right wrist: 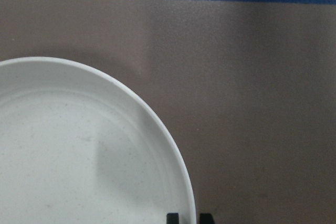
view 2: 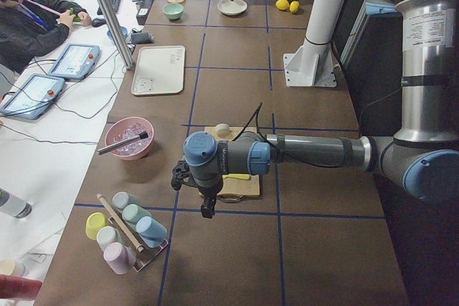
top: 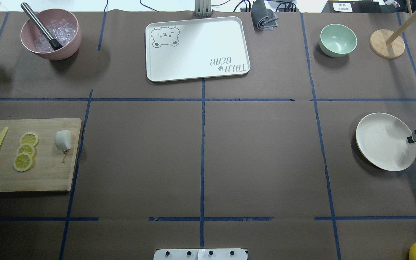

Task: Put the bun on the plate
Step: 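Lower the right gripper to the rim of the white plate and grasp it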

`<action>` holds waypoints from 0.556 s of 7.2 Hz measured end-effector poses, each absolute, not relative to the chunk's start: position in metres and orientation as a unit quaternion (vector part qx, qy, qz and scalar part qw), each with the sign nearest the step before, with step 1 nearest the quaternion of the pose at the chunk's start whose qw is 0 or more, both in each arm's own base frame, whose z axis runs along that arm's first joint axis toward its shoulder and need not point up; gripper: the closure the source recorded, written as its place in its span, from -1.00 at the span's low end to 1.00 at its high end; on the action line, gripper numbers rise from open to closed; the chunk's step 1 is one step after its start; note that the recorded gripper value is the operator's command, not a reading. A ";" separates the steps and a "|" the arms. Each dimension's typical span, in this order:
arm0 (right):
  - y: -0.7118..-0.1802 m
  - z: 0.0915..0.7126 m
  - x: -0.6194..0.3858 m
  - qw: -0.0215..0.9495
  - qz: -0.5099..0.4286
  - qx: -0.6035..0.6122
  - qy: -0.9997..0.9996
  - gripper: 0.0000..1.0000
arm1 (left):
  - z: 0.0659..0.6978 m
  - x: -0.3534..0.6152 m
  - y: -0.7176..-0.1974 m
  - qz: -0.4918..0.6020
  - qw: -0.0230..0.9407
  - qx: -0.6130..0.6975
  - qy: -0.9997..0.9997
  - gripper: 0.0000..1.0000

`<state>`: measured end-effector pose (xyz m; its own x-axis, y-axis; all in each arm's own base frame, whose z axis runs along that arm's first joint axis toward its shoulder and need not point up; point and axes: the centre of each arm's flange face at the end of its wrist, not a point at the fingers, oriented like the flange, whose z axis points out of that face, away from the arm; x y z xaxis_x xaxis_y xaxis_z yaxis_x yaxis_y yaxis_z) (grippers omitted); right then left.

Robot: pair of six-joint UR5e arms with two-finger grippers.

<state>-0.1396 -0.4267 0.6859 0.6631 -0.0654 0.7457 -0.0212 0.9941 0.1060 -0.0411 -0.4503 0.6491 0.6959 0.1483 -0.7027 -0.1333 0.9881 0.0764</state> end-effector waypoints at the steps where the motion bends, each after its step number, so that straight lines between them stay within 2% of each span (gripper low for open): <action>1: -0.427 0.683 -0.140 0.909 -0.014 0.053 -0.414 1.00 | 0.649 -0.041 -0.450 0.076 0.921 0.009 0.382 -1.00; 4: -0.433 0.643 -0.149 0.886 -0.027 0.044 -0.462 1.00 | 0.650 -0.041 -0.450 0.077 0.921 0.008 0.382 -1.00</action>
<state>-0.1486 -0.4331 0.6430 0.5726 -0.0884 0.8151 0.0063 0.9946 0.1034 -0.0406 -0.4502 0.6503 0.6957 0.1474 -0.7030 -0.1346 0.9881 0.0740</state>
